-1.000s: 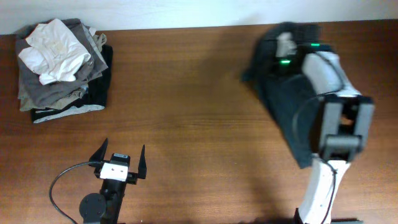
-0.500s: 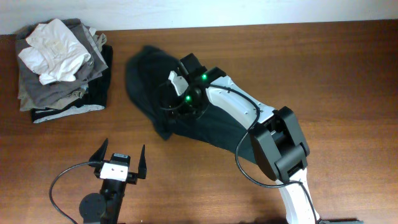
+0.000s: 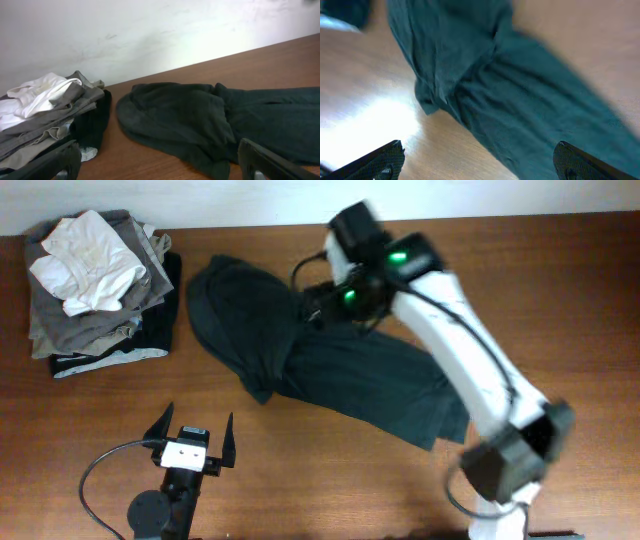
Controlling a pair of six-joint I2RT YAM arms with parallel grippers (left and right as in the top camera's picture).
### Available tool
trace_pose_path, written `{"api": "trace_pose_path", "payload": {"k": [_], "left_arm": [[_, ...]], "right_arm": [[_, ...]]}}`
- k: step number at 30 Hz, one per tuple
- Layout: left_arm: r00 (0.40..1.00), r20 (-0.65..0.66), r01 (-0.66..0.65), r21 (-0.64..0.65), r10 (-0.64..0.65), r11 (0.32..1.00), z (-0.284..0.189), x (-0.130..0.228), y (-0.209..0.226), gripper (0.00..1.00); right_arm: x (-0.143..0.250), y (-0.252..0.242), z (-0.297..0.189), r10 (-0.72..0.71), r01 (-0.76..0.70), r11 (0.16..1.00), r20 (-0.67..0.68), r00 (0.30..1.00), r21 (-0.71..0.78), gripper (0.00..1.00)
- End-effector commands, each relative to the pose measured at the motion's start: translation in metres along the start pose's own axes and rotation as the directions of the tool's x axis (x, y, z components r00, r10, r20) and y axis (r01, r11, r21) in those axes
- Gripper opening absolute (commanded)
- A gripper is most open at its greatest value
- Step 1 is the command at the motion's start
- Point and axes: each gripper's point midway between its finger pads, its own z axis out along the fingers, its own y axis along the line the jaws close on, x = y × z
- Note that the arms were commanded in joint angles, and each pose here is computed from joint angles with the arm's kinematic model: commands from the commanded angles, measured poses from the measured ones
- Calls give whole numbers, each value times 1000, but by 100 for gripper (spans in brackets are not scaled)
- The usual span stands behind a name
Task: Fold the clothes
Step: 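Drag the shirt with the right gripper to the table center and release, then grasp the left end of the shirt with the left gripper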
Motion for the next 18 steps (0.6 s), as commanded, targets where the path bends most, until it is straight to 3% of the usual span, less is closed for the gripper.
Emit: {"api": "trace_pose_path", "payload": {"k": [1,2,4,5,11,15,18], "left_arm": [[1000,-1,9,-9,-9,1000,0,2,2,99],[1000,-1,10,-10,-10,1000,0,2,2,99],[1000,-1,10,-9,-10,1000,0,2,2,99],[1000,-1,9,-10,-9,1000,0,2,2,99],[1000,9,17,36,-17,999,0,0,-6,99],[989,146,-30,170,5,985,-5,-31,-28,99],[962,261,21,234,-84,972,-14,-66,-34,99]], "right_arm": [[-1,-28,-44,43,-48,996,66,997,77,99],[6,-33,-45,55,-59,994,37,998,88,98],[19,-42,-40,80,-77,990,-23,997,115,71],[25,-45,-37,99,-93,988,-45,994,122,68],[37,-80,-19,266,-250,953,-76,961,172,75],[55,-98,-26,341,-308,926,-130,931,218,95],[64,-111,-31,340,-290,915,-150,928,281,99]]}}
